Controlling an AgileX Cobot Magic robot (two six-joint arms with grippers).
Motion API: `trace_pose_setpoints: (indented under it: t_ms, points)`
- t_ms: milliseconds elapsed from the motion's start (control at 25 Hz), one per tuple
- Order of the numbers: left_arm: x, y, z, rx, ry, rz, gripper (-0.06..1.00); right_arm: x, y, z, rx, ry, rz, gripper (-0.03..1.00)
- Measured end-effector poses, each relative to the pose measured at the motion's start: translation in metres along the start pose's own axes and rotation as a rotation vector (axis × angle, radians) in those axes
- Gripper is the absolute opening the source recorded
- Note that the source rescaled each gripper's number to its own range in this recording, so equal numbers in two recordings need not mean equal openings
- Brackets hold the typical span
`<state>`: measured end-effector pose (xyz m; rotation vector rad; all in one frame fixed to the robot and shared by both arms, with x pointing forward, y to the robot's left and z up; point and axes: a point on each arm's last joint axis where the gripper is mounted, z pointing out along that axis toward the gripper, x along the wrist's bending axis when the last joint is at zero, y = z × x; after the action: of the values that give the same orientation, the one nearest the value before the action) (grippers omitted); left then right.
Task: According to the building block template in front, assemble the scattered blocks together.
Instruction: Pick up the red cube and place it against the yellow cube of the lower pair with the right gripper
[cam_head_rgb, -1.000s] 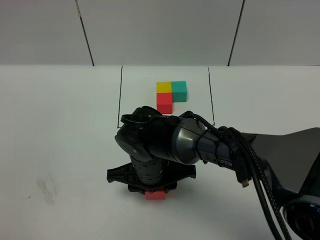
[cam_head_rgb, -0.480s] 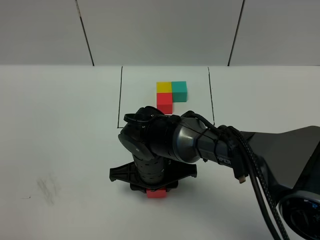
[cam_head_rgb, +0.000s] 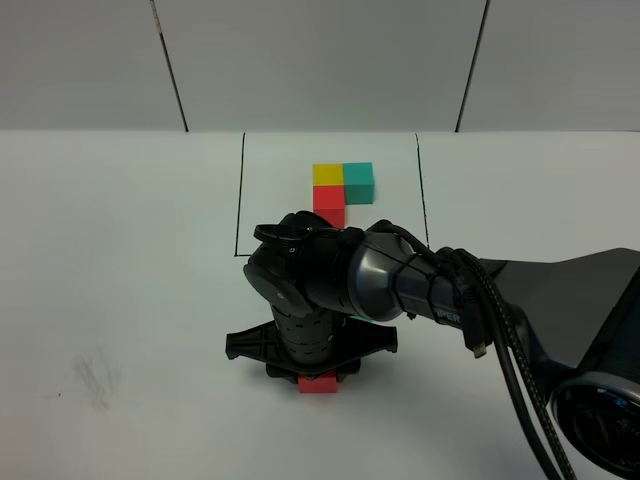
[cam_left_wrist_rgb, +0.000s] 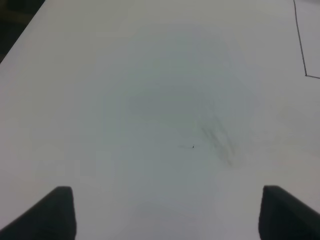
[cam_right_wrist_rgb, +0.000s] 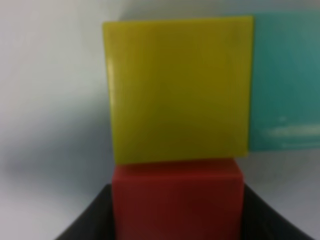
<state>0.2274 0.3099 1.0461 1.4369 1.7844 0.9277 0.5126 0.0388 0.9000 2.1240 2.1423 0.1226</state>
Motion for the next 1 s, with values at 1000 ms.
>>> trace_pose_setpoints:
  t_ms: [1000]
  points:
    - [0.0, 0.0, 0.0, 0.0, 0.0, 0.001, 0.64, -0.0044, 0.0068, 0.0011, -0.005, 0.008, 0.008, 0.01]
